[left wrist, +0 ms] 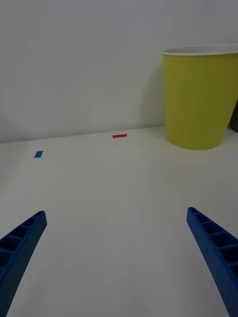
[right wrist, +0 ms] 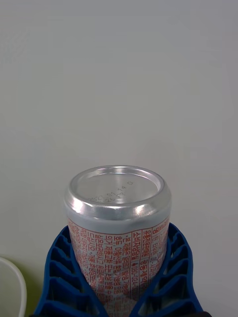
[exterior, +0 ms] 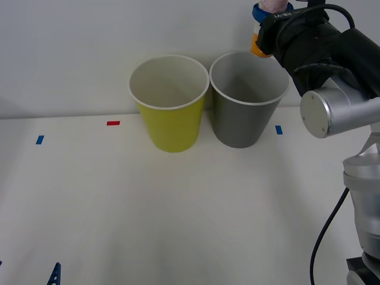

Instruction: Put cans in the gray bin and PET bottles in the light green bin.

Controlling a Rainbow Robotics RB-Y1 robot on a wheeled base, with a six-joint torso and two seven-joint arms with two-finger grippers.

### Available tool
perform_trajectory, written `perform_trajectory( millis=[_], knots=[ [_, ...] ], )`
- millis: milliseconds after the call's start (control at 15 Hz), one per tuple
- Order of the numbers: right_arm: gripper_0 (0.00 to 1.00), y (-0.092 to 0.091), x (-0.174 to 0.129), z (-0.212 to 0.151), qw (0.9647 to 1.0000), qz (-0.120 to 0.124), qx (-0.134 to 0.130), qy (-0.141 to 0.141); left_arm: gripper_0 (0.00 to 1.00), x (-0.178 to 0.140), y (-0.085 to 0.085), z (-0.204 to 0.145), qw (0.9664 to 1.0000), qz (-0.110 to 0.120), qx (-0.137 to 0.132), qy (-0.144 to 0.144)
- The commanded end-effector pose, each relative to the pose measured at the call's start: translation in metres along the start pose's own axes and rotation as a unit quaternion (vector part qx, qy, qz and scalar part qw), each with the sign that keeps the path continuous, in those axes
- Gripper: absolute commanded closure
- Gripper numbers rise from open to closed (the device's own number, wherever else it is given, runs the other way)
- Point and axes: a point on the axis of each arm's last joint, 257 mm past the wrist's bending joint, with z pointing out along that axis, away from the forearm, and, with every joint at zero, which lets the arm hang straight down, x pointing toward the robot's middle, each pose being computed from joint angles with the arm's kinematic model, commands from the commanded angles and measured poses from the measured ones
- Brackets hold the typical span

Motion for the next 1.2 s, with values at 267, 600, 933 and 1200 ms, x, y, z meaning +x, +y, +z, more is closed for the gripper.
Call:
perform_trajectory(
  millis=[267, 600, 933, 1200],
  knots=[
    [1.00, 0.005, 0.008, 0.015, 1.0000, -0.007, -0.003, -0.002, 0.03, 0.000, 0.000, 0.000, 1.0000, 0.000, 0.000, 0.000],
    [0.00, 0.008, 0.009, 0.017, 0.9998, -0.017, 0.000, -0.002, 0.03, 0.000, 0.000, 0.000, 1.0000, 0.000, 0.000, 0.000],
    [0.00, 0.015, 0.012, 0.017, 0.9999, -0.012, 0.000, -0.001, 0.03, 0.000, 0.000, 0.000, 1.0000, 0.000, 0.000, 0.000],
    [0.00, 0.012, 0.012, 0.016, 0.9999, -0.015, 0.003, -0.001, 0.03, 0.000, 0.000, 0.000, 1.0000, 0.000, 0.000, 0.000]
  ],
)
